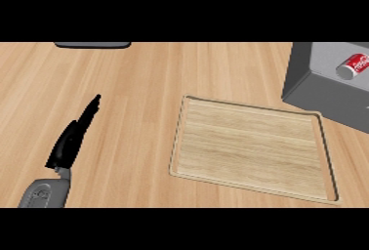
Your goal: Pick the can from the tray and place it in the cardboard box
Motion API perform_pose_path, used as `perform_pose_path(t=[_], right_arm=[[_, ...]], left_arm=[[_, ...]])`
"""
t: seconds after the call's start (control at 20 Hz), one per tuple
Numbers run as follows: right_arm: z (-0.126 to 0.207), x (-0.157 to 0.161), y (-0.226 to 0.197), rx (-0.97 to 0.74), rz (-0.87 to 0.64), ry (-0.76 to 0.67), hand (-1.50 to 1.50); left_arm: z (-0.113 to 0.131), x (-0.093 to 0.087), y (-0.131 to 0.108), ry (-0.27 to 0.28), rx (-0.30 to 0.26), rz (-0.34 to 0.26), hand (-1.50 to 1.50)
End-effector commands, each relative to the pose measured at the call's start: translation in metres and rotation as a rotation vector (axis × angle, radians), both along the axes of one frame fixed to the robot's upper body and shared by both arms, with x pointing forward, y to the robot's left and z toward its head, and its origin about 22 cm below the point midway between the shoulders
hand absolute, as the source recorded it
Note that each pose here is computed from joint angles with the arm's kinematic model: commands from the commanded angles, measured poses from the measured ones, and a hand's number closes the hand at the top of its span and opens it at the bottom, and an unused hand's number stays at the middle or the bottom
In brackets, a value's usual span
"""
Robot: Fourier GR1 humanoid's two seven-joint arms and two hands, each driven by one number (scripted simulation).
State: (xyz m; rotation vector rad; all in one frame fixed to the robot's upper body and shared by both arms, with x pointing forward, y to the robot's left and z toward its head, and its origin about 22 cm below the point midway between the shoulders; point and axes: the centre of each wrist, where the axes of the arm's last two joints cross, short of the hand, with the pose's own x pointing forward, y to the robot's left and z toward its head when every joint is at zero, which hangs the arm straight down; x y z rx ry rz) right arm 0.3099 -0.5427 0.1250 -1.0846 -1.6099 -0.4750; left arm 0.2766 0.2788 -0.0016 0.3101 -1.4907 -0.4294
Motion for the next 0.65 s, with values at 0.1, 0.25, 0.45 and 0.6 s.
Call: perform_pose_path(t=[0.1,0.25,0.45,0.6], right_arm=[[-0.011,-0.036,-0.028,-0.015,-0.049,-0.059,-1.5],[-0.012,-0.066,-0.048,-0.001,-0.035,-0.054,-1.5],[-0.024,-0.087,-0.057,-0.037,-0.058,-0.025,-1.5],[-0.036,-0.076,-0.046,-0.048,-0.034,0.01,-1.5]], left_arm=[[0.001,0.002,-0.012,0.007,-0.009,0.012,0.0],[-0.001,-0.003,-0.01,0.022,-0.012,-0.012,0.0],[0.012,0.002,0.002,-0.006,0.0,0.007,0.0],[-0.017,-0.002,-0.001,-0.003,0.006,-0.001,0.0]])
